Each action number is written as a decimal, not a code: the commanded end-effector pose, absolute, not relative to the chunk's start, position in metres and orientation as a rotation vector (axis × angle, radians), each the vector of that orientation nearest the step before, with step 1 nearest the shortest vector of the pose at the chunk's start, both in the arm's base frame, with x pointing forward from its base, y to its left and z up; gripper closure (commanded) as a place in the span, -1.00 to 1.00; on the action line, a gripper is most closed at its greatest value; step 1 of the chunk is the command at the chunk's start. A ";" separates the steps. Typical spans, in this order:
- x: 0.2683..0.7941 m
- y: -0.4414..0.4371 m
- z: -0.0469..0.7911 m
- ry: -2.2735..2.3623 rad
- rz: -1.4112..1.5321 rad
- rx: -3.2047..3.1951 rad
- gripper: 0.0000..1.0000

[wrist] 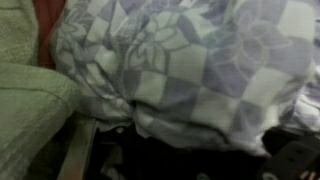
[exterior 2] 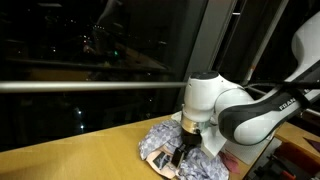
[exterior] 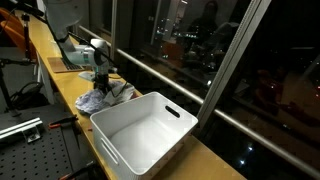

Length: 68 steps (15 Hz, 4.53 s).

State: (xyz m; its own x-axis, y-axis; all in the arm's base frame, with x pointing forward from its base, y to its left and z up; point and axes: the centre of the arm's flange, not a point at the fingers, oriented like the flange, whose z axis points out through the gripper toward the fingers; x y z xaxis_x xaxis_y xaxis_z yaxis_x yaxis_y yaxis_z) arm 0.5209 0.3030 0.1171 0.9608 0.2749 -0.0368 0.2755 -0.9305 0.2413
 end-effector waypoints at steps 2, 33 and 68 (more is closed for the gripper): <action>0.525 0.315 0.117 0.422 -0.036 2.901 0.19; 0.448 0.255 0.410 0.107 0.207 2.813 0.99; 0.524 -0.062 0.406 -0.058 0.084 3.017 0.01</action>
State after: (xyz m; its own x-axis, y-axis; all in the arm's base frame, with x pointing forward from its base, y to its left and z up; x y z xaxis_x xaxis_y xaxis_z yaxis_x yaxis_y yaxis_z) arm 0.5305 -0.0539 0.4046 0.9978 -0.0469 0.0479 -0.0535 -0.9875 0.1480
